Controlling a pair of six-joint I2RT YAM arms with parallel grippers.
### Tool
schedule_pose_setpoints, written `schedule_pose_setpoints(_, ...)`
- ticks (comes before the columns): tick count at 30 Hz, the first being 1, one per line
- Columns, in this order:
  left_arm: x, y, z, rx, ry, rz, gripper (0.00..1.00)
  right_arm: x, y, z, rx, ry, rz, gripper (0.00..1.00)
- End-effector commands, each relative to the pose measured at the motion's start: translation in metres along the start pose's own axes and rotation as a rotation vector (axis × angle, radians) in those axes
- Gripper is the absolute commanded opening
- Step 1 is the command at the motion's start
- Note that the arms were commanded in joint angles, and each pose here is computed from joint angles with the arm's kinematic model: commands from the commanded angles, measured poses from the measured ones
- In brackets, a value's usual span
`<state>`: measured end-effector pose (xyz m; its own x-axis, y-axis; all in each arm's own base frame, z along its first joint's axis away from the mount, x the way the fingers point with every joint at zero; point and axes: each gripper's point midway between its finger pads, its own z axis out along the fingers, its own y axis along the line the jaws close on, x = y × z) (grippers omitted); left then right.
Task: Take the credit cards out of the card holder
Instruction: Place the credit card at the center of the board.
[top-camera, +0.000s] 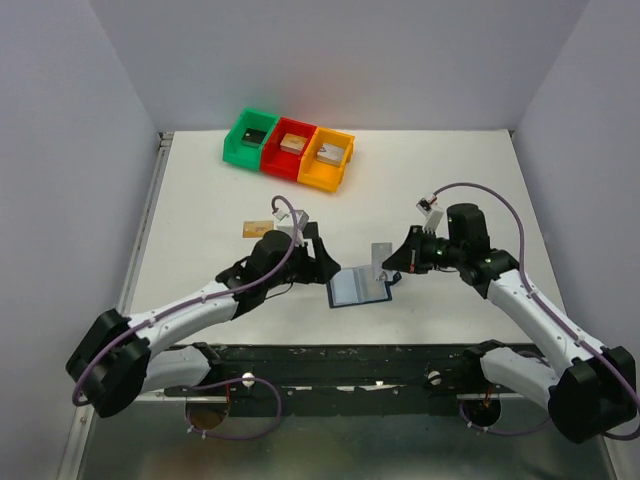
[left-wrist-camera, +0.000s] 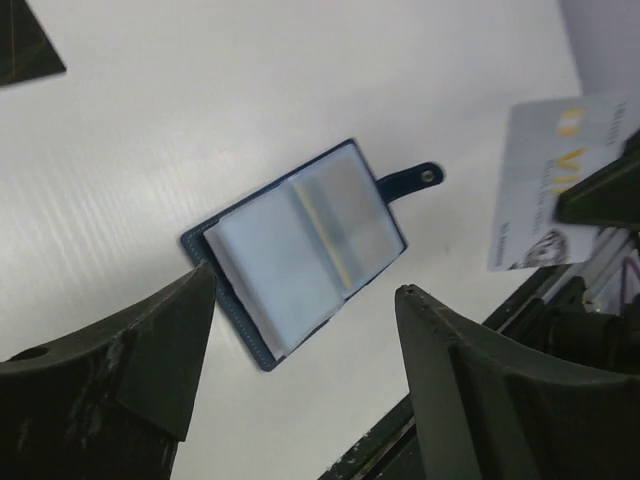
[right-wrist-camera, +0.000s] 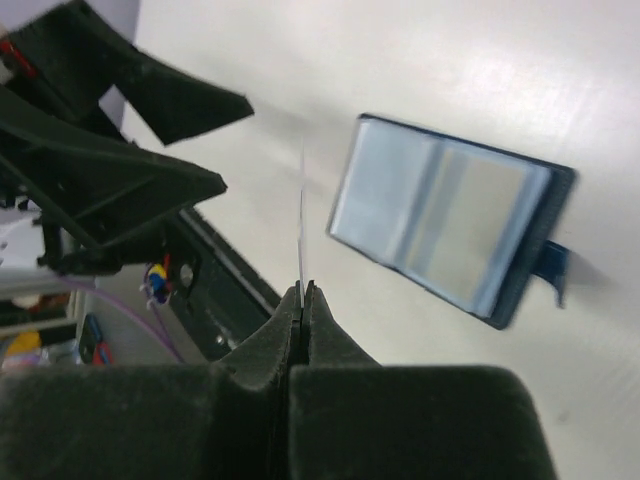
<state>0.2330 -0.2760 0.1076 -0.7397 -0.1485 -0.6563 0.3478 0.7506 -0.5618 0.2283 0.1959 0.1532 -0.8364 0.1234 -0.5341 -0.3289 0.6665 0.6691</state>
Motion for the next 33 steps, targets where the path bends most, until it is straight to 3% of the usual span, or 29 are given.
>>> schedule_pose_setpoints(1, -0.036, -0.042, -0.038, 0.214, -0.137, 0.071, 0.84, 0.018, 0.054, -0.007, -0.245, 0.107, -0.123, 0.0)
schedule_pose_setpoints(6, -0.046, -0.095, -0.088, 0.573, -0.156, 0.164, 0.79, 0.038, 0.093, -0.011, -0.408, 0.212, -0.205, 0.0)
schedule_pose_setpoints(10, -0.045, -0.11, -0.12, 0.711, -0.139, 0.234, 0.78, 0.055, 0.117, -0.019, -0.485, 0.301, -0.277, 0.0)
schedule_pose_setpoints(18, -0.029, -0.126, -0.143, 0.873, 0.022, 0.328, 0.75, 0.078, 0.139, -0.029, -0.488, 0.464, -0.4, 0.0)
schedule_pose_setpoints(33, -0.011, -0.127, -0.145, 0.966, 0.14, 0.349, 0.51, 0.083, 0.146, -0.028, -0.455, 0.547, -0.484, 0.0)
